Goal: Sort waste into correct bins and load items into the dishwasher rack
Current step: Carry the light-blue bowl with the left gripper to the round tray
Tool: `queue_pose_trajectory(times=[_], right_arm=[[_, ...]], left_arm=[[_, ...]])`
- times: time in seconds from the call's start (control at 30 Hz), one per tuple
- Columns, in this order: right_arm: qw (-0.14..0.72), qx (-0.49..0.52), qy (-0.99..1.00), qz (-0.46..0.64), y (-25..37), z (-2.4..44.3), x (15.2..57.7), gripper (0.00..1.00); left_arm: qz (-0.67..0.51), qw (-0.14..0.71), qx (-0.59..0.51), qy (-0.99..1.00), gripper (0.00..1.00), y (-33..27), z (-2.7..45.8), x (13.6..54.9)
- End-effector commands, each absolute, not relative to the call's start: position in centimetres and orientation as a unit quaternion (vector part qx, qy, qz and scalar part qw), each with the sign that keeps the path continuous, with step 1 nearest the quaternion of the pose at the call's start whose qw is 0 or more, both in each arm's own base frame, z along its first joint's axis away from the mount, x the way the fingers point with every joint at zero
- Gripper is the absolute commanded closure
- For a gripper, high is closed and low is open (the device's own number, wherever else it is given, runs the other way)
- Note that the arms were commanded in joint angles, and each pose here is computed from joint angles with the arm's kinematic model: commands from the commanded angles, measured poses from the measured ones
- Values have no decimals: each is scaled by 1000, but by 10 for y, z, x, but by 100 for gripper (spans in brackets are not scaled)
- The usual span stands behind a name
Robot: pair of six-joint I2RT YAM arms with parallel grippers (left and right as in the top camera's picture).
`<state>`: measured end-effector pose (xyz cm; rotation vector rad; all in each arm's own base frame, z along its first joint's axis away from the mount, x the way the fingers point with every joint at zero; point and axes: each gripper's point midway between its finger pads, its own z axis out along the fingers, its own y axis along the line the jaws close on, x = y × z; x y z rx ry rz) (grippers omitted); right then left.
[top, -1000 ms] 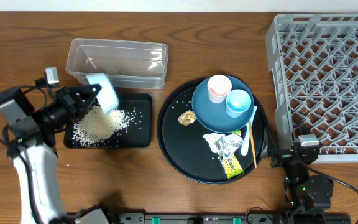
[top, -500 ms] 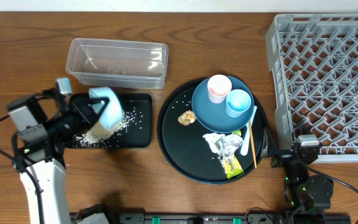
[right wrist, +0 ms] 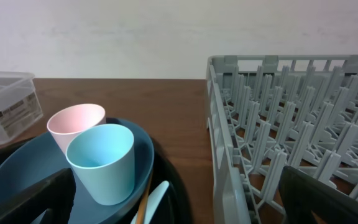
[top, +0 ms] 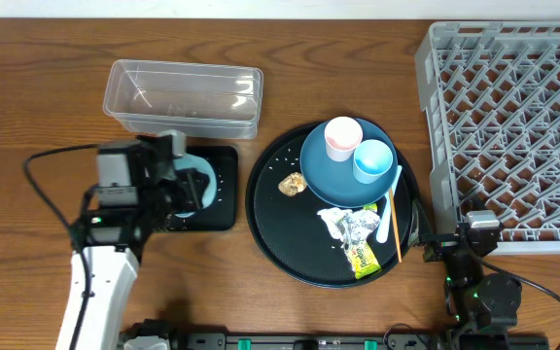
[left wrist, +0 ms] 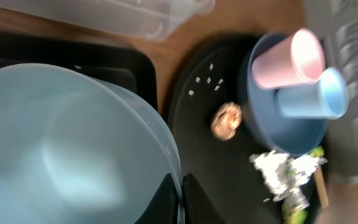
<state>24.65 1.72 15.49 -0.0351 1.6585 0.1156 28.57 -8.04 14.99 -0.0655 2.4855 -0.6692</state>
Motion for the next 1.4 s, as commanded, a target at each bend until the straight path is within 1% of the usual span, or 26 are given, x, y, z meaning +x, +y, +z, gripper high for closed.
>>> queue_pose_trajectory(times=[0.0,0.2,0.47,0.9,1.13,1.37], right_arm=[[673,-14,739,43,14,153,247,1],[672,-14,739,43,14,153,247,1],[672,-14,739,43,14,153,247,1],[672,-14,739,43,14,153,247,1],[672,-14,739,43,14,153,247,1],[672,-14,739,43,14,153,247,1]], left_arm=[[-193,284,7,939,94,-84,143,284],[-203,257,78,941,94,-124,139,263],[-218,226,150,937,94,-164,131,239],[-145,169,246,943,94,-205,84,208],[-138,161,259,942,94,-222,71,201],[-136,169,275,937,94,-230,72,197]])
